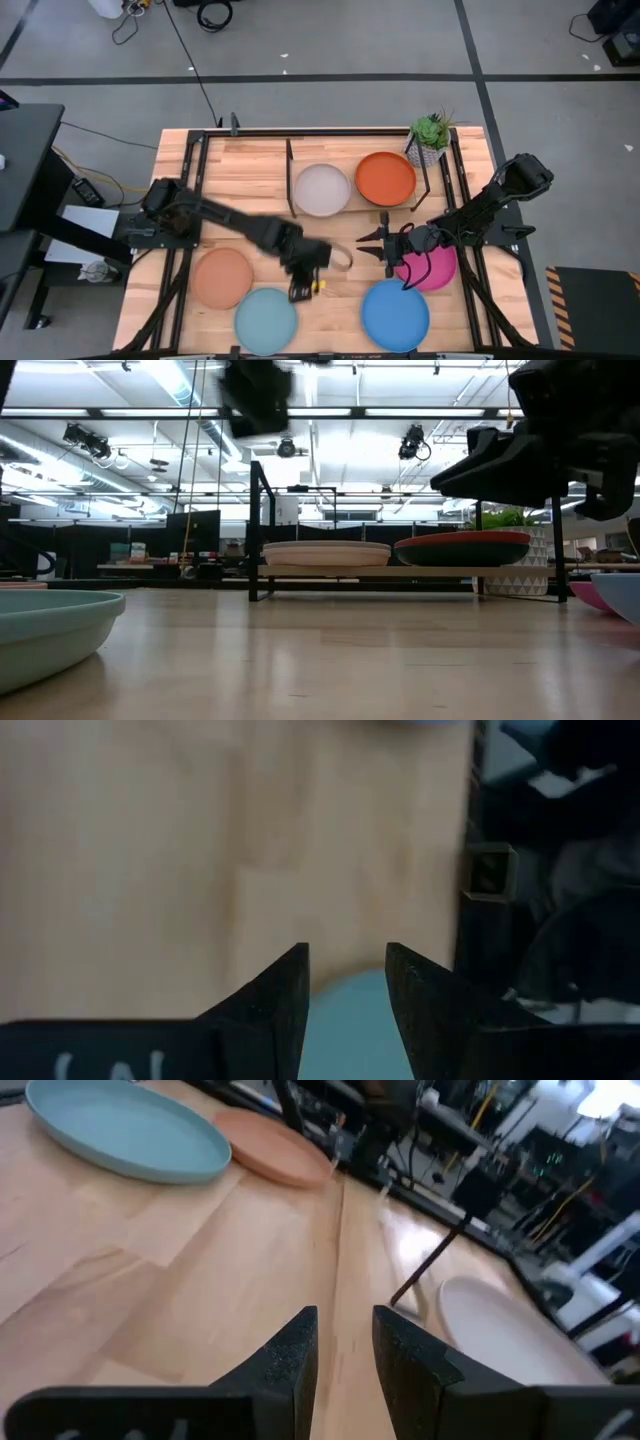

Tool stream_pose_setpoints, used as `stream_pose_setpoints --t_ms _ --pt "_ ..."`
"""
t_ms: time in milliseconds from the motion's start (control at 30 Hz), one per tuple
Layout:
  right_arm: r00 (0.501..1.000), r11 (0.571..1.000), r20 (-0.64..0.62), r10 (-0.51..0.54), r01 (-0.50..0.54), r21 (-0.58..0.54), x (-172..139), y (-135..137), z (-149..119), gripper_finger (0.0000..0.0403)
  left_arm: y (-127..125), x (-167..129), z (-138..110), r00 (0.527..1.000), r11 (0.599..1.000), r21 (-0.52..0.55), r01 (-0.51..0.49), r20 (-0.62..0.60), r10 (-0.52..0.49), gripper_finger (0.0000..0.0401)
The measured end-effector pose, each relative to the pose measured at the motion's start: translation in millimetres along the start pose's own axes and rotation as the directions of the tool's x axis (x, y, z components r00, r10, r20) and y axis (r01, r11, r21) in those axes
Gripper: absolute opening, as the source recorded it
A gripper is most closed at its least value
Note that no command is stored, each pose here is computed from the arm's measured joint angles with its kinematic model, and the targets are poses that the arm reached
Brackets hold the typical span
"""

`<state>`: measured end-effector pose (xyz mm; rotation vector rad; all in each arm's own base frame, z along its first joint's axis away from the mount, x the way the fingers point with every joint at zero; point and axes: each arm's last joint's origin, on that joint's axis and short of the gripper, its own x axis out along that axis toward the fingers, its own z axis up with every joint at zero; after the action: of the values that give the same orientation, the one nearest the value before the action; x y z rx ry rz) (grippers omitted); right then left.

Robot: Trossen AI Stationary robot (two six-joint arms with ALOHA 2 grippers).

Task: Place and stack plates onto a shelf
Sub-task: Stack the brown plate on top of the gray plate on the shelf

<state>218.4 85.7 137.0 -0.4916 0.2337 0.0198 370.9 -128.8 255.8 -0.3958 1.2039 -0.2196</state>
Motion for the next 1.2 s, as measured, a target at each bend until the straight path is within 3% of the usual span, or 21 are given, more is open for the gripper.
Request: stream_pose_setpoints --t_ms 200,333,400,567,600,667,1033,1200 --pt "1.0 0.999 0.028 -0.015 0.016 -0.04 1.0 -3.3 2.2 0.0104 -48.1 18.1 -32.6 0.996 0.989 -0.119 -0.083 0.008 0.085 0.0141" --pt "0.999 0.999 0.023 -0.022 0.023 -0.035 2.8 -7.3 0.6 0.0104 -62.5 28.0 -54.7 0.982 0.94 -0.285 -0.189 -0.029 0.189 0.0141" --pt "0.999 1.0 0.044 -0.007 0.008 -0.027 3.8 -9.4 1.3 0.0104 -61.2 30.3 -67.9 0.951 0.881 -0.358 -0.308 -0.082 0.299 0.0141" --pt "0.992 0.998 0.109 0.064 -0.063 -0.009 4.6 -10.6 4.4 0.0104 -49.2 25.4 -91.5 0.799 0.641 -0.511 -0.573 -0.174 0.576 0.0141" --pt "0.991 0.997 0.109 0.072 -0.072 -0.008 4.6 -10.2 4.2 0.0104 -47.8 24.5 -92.4 0.777 0.607 -0.537 -0.586 -0.16 0.609 0.0141" --pt "0.991 0.997 0.112 0.077 -0.077 -0.007 4.6 -10.1 4.2 0.0104 -48.2 24.0 -95.1 0.757 0.576 -0.56 -0.595 -0.152 0.635 0.0137" --pt "0.989 0.995 0.107 0.097 -0.099 0.013 4.5 -8.9 3.4 0.0104 -47.5 24.0 -96.1 0.746 0.585 -0.536 -0.609 -0.135 0.652 0.0075" --pt "0.988 0.993 0.109 0.105 -0.11 0.044 4.4 -8.5 3.4 0.0104 -34.2 48.0 -108.6 0.765 0.609 -0.527 -0.593 -0.134 0.63 0.0054"
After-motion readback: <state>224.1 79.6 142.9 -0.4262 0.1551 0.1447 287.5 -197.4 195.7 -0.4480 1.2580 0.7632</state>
